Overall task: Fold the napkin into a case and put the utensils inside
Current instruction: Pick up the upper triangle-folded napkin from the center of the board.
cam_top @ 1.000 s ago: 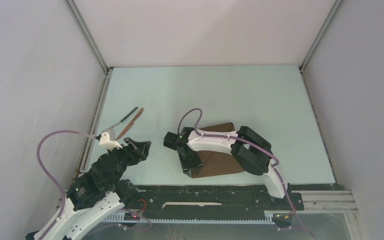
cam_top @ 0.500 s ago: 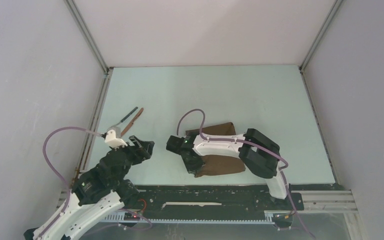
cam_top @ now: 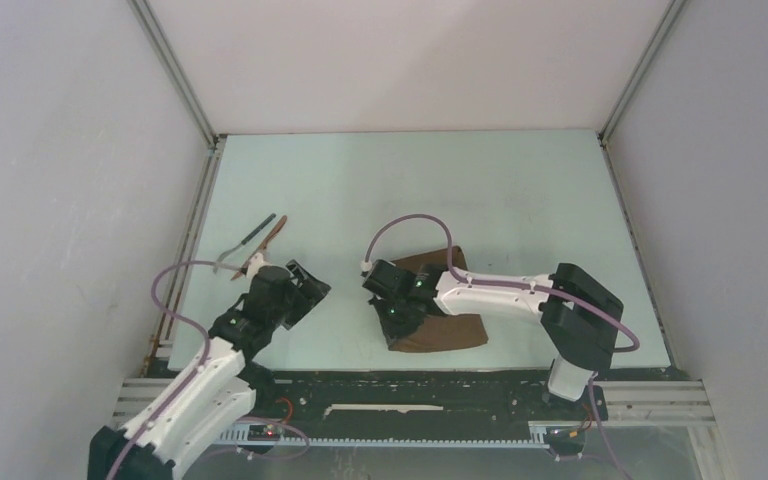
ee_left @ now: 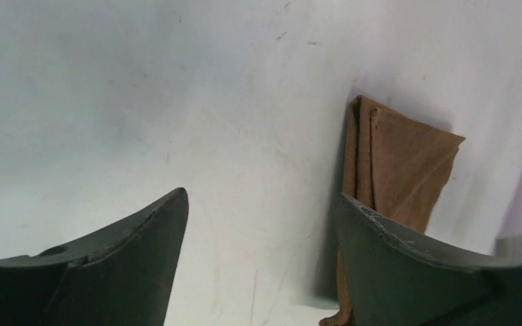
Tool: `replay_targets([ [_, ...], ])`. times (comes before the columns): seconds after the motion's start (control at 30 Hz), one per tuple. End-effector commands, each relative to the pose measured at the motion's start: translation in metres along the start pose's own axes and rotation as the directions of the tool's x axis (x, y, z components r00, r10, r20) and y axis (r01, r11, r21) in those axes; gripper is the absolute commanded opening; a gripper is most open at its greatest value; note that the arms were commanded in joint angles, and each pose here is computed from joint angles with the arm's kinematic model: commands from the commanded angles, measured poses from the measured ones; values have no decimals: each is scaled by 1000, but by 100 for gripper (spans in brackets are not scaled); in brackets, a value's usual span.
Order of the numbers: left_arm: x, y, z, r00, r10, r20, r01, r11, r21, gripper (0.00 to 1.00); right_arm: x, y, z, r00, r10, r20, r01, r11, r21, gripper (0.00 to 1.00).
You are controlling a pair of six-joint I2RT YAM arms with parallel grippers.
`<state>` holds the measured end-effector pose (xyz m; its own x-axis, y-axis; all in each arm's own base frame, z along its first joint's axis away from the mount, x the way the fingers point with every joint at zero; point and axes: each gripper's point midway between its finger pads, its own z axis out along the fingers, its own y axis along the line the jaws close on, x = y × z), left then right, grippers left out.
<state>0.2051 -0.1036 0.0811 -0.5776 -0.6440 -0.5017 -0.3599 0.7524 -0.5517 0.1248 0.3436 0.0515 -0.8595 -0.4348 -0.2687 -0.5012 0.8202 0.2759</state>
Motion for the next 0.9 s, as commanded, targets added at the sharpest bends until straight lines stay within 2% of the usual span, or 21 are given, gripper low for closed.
replay_targets([
  [0.0,9,-73,9,974,-98,-204,167,921,352,85,-21,12,-17,995,-35,91,44,994,-97,0],
  [0.07,5,-94,9,971,-94,-221,184,884,430,90,-20,9,-18,995,-36,91,46,993,-105,0],
  [0.23,22,-102,35,930,-139,-339,271,885,379,94,-20,6,-22,994,-31,102,44,990,-131,0],
  [0.37,26,-99,53,916,-217,-337,331,883,332,96,-22,7,-21,994,-18,110,34,989,-146,0],
  [0.47,28,-100,60,903,-264,-338,381,857,347,95,-24,7,-22,994,-10,113,28,988,-154,0],
  [0.57,36,-103,70,897,-255,-360,381,859,342,86,-25,6,-23,993,-7,114,25,987,-156,0],
  [0.7,48,-111,80,870,-267,-414,426,829,361,66,-26,4,-26,993,-9,118,27,988,-154,0],
  [0.87,61,-105,93,864,-278,-420,433,837,335,63,-27,1,-27,993,-8,115,25,988,-153,0],
])
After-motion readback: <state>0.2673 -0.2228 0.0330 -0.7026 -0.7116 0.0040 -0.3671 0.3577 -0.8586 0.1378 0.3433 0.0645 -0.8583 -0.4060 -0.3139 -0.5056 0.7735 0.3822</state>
